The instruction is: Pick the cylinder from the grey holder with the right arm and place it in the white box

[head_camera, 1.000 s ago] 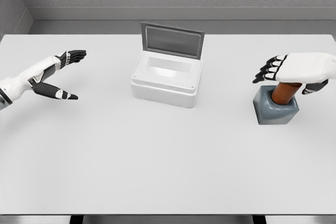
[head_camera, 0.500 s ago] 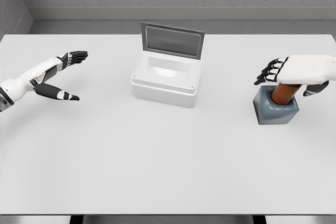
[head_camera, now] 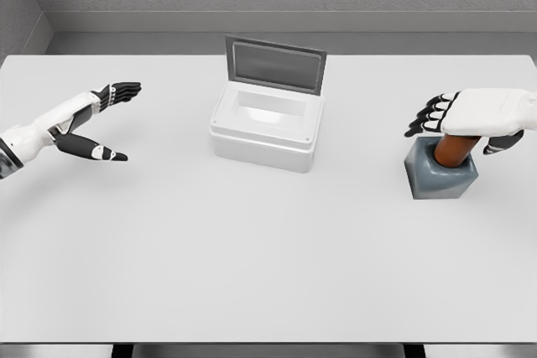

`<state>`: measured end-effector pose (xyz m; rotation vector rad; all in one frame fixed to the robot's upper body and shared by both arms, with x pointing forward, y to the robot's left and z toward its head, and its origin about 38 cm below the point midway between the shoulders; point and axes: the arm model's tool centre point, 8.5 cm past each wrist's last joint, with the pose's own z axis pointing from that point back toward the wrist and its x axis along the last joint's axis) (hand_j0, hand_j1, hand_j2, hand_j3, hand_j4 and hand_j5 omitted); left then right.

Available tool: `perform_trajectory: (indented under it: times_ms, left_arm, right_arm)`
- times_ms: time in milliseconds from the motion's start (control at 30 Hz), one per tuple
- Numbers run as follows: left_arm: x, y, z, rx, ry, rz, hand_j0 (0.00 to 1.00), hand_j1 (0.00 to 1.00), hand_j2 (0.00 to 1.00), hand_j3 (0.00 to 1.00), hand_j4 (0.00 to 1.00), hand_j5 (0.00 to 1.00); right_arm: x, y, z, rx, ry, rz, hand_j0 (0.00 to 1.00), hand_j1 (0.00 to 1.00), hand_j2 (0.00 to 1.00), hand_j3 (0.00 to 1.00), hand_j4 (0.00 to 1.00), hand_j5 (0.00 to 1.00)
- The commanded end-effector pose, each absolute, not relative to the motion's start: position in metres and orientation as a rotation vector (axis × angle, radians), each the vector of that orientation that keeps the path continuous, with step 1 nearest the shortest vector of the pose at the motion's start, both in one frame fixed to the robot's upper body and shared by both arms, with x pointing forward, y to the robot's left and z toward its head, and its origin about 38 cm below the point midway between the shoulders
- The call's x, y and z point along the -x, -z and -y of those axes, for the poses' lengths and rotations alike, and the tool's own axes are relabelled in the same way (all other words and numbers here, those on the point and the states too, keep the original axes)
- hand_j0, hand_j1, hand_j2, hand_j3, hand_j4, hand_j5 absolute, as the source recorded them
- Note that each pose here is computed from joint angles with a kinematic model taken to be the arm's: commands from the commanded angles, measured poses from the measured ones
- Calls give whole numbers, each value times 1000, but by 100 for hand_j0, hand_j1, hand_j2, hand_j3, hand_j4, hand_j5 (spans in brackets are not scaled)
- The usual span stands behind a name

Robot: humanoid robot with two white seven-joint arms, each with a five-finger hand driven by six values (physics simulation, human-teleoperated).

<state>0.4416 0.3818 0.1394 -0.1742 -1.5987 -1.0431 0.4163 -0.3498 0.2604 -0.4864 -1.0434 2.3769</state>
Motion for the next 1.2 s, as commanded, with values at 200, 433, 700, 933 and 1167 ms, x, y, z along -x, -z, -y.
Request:
perform_trajectory:
  times_ms: [200,433,700,933,1167]
  left_arm:
    - [-441,-140,-382,177,1035,1601,100,100,100,100,100,100]
    - [-442,-140,-382,176,1035,1601,100,100,100,100,100,100]
    - [-441,-140,-381,179,1036,1603,100,100,100,100,100,100]
    - [-442,-139,-381,180,1034,1603,100,100,100,100,100,100]
    - [-442,-139,-381,182,1033,1602,100,100,100,100,100,100]
  right_arm:
    - [-414,-263,345,486,-2387,1057,100,100,100,100,100,100]
    - [-413,-262,344,482,-2391,1058,100,100,100,100,100,100]
    - [-413,-262,345,480,-2390,1056,86,86,86,86,86,86]
    - [-412,-260,347,477,-2388,1050,52,52,52,52,52,52]
    - [-411,-261,349,479,-2385,1045,14,14,14,14,14,14]
